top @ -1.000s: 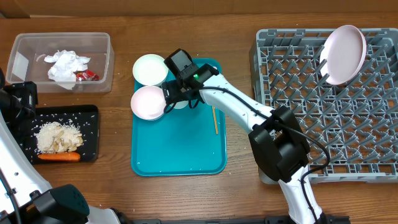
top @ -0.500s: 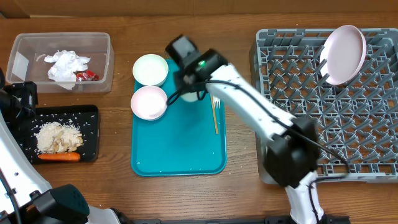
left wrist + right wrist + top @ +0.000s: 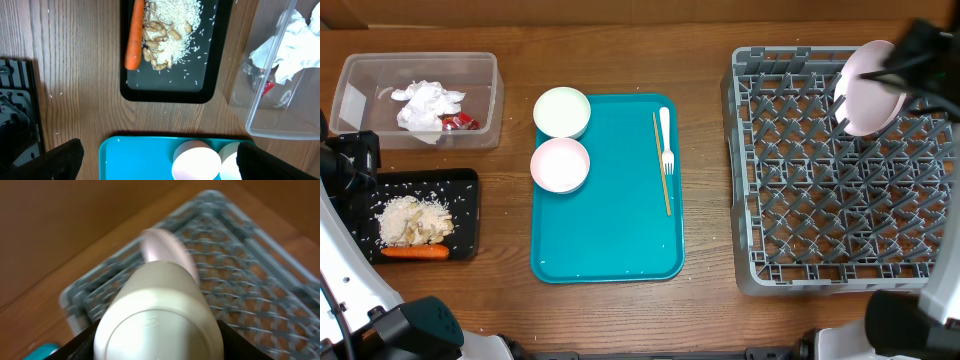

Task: Sort waste into correct bins and load items into the dishwasher rack
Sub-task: 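Set the white cup down in the rack's right side and release, then reach the right gripper to the pink bowl on the teal tray, then grasp the pink bowl rim with the right gripper and lift, then carry the pink bowl right over the dish rack, then lower the pink bowl tilted into the rack and open the gripper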

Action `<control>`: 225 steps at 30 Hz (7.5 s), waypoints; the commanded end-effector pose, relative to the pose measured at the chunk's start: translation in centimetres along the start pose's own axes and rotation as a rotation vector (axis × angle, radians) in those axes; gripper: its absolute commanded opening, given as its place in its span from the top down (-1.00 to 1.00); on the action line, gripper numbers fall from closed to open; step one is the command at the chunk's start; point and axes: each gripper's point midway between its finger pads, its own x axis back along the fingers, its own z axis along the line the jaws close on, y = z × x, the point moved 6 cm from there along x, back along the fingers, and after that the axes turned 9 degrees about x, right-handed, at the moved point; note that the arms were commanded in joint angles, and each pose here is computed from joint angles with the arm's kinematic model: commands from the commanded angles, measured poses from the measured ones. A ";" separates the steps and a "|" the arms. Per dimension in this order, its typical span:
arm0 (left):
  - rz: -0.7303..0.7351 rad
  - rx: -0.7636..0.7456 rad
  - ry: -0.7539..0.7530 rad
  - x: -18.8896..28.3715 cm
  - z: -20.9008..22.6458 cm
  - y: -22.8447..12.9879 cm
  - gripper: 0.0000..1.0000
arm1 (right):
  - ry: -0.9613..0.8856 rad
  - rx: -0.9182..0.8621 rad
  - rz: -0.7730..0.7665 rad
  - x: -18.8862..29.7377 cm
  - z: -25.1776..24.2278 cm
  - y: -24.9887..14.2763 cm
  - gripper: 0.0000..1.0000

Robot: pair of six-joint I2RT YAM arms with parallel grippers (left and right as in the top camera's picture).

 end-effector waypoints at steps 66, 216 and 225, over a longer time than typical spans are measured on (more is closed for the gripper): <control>-0.007 -0.011 0.002 0.1 0.1 0.1 -0.99 | 0.589 0.812 0.501 -6.9 38.8 -38.6 -0.09; -0.007 -0.011 0.002 0.1 0.1 0.1 -1.00 | 1.086 -0.278 0.310 -19.1 4.2 -8.9 0.80; -0.007 -0.011 0.002 0.1 0.1 0.1 -1.00 | 0.490 -0.298 0.265 -15.0 -2.2 -6.1 0.43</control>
